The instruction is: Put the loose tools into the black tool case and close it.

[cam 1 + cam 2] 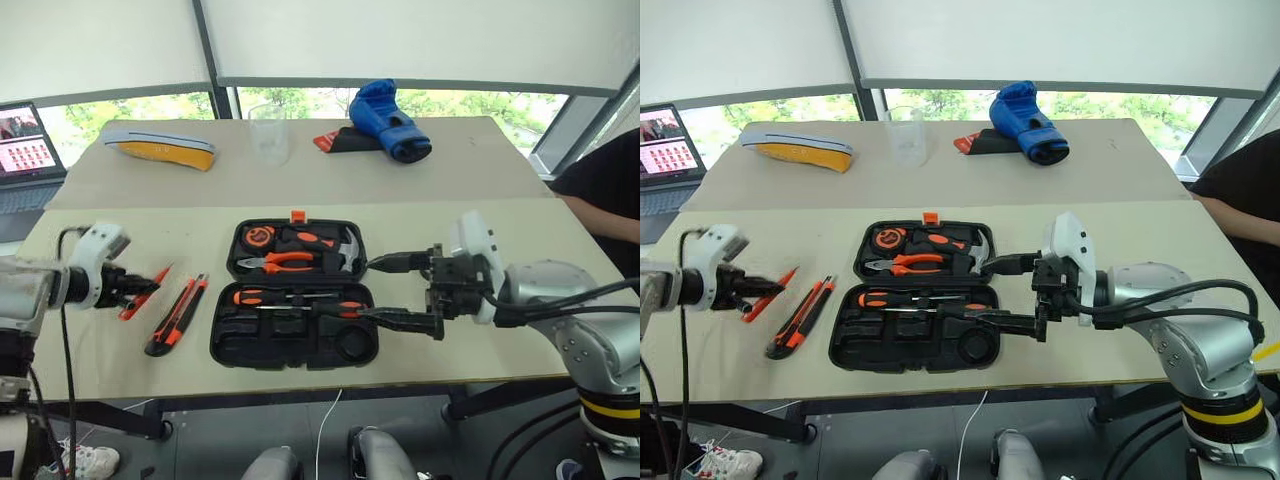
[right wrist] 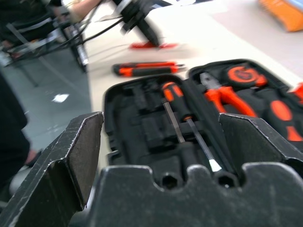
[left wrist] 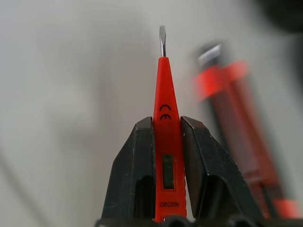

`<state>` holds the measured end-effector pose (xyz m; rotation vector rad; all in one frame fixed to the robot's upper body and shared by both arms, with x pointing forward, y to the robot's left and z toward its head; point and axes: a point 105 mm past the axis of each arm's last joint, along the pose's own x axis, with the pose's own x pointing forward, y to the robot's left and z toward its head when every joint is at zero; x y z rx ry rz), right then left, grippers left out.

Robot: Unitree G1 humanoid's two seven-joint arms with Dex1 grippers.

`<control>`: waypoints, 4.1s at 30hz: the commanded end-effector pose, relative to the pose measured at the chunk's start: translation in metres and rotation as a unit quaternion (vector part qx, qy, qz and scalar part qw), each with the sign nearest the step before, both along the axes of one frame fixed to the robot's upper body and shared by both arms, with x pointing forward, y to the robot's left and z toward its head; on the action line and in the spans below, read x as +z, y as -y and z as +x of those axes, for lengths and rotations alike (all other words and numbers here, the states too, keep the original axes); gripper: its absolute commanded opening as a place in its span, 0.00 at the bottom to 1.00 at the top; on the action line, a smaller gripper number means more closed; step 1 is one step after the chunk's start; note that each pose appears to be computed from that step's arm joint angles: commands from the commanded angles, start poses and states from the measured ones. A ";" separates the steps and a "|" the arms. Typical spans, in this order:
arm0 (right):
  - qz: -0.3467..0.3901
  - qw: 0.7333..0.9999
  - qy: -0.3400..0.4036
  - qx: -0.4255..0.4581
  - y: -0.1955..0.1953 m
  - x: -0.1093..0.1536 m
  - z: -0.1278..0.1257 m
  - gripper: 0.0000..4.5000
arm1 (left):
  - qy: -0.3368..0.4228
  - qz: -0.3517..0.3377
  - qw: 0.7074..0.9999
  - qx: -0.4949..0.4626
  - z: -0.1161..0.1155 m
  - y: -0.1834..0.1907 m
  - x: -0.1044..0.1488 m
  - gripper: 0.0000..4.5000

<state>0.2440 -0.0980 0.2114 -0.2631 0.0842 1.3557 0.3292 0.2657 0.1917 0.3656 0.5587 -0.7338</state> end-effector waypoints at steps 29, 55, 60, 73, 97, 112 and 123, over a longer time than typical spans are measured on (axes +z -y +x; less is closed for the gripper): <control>0.001 0.997 0.039 -0.060 0.005 -0.003 -0.011 1.00 | -0.043 0.136 0.911 -0.387 -0.019 0.133 -0.046 0.08; 0.002 0.998 0.031 -0.054 0.003 -0.002 -0.009 1.00 | 0.013 -0.145 0.949 -0.278 -0.025 0.113 -0.034 0.23; 0.001 0.998 0.027 -0.054 0.003 -0.003 -0.008 1.00 | -0.001 -0.159 0.952 -0.261 -0.023 0.117 -0.047 0.00; 0.005 0.998 0.022 -0.052 -0.001 -0.006 -0.009 1.00 | -0.045 -0.147 0.961 -0.228 -0.018 0.111 -0.070 0.00; 0.010 0.998 0.020 -0.060 -0.002 -0.008 -0.008 1.00 | -0.027 -0.091 0.972 -0.213 -0.028 0.081 -0.088 0.00; 0.012 0.998 0.017 -0.060 -0.003 -0.011 -0.008 1.00 | -0.014 -0.148 0.965 -0.217 -0.009 0.103 -0.054 0.00; 0.009 0.998 0.017 -0.065 -0.001 -0.013 -0.011 1.00 | -0.060 -0.078 0.964 -0.247 -0.029 0.102 -0.108 0.00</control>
